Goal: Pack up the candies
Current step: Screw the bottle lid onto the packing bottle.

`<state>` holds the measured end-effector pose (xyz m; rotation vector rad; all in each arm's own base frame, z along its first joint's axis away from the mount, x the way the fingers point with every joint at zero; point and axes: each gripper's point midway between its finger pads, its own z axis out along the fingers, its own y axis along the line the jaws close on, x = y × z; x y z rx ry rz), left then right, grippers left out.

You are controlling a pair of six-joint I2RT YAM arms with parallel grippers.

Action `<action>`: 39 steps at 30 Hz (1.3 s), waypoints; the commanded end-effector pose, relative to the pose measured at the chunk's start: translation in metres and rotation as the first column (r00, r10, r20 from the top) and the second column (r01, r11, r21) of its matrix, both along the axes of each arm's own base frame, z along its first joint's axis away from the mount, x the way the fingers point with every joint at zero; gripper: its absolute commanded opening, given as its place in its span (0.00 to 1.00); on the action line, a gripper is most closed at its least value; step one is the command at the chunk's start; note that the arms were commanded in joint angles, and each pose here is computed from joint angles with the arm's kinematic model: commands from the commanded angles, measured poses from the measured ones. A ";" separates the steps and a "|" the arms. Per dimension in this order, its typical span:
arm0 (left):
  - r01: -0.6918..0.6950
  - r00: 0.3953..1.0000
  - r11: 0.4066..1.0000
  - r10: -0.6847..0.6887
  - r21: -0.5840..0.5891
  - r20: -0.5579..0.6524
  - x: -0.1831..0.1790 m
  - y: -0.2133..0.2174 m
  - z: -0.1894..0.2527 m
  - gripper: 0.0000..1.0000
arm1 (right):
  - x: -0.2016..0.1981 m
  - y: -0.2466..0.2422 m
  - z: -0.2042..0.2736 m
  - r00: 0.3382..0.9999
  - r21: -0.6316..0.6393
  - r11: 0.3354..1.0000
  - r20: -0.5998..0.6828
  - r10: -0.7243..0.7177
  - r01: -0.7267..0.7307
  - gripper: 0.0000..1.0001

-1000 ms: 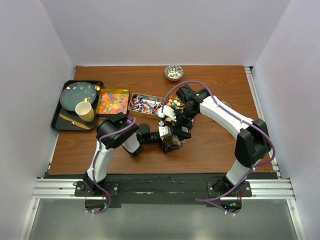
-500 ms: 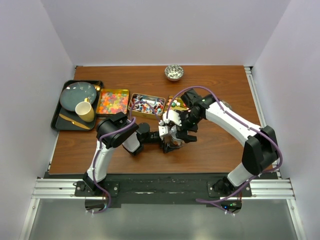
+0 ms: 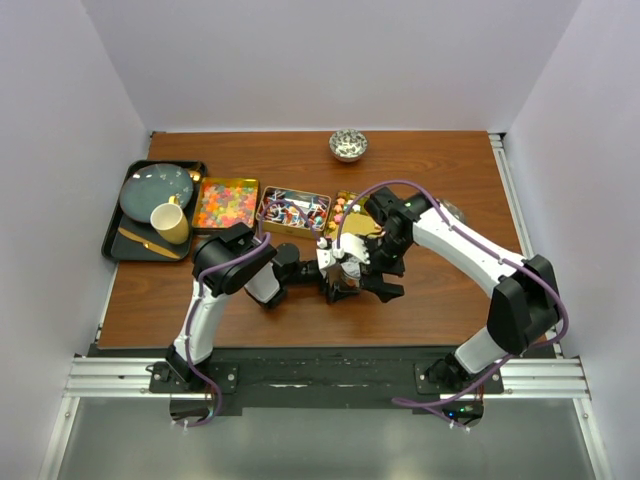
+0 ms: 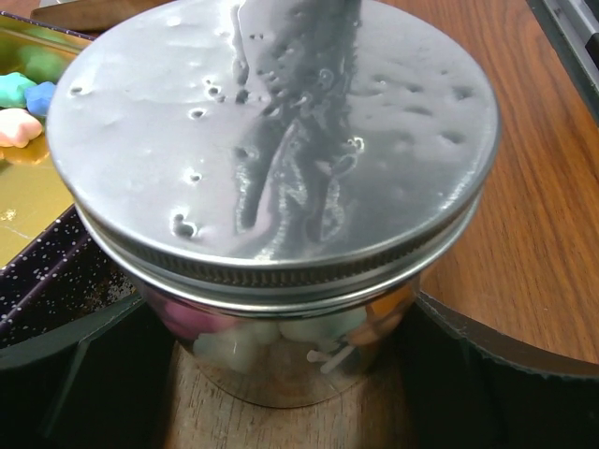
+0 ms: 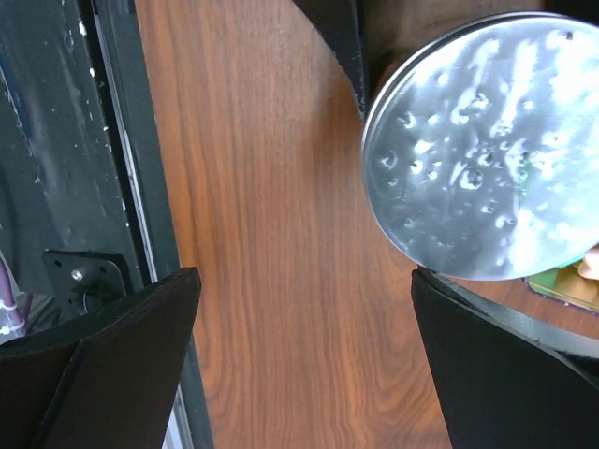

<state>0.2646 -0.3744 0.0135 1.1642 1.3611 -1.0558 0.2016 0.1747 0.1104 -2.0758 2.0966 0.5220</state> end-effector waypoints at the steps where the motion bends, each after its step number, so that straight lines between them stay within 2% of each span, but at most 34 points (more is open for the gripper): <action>1: -0.056 0.985 0.988 0.078 0.146 -0.153 -0.003 0.021 -0.052 0.00 | 0.020 0.016 0.029 0.997 0.084 0.996 0.076 -0.026 0.020 0.98; 7: -0.043 0.986 0.988 0.066 0.148 -0.155 -0.006 0.020 -0.053 0.00 | 0.052 0.031 0.040 0.988 0.100 0.995 0.157 -0.004 -0.012 0.99; 15: -0.036 0.986 0.988 0.059 0.149 -0.154 -0.008 0.019 -0.053 0.00 | 0.068 0.048 0.035 0.969 0.123 0.977 0.198 0.150 -0.176 0.99; 23: -0.037 0.987 0.988 0.060 0.151 -0.151 -0.007 0.020 -0.052 0.00 | 0.062 0.053 0.023 0.925 0.106 0.932 0.203 0.322 -0.347 0.99; 27: -0.037 0.987 0.988 0.060 0.152 -0.152 -0.007 0.020 -0.053 0.00 | 0.052 0.050 0.016 0.905 0.089 0.908 0.165 0.392 -0.409 0.99; 36: -0.033 0.986 0.988 0.057 0.152 -0.154 -0.008 0.019 -0.053 0.00 | 0.056 0.051 -0.003 0.894 0.057 0.902 0.175 0.413 -0.428 0.98; 39: -0.033 0.986 0.987 0.057 0.155 -0.154 -0.008 0.019 -0.054 0.00 | 0.058 0.050 -0.005 0.903 0.052 0.912 0.175 0.393 -0.407 0.92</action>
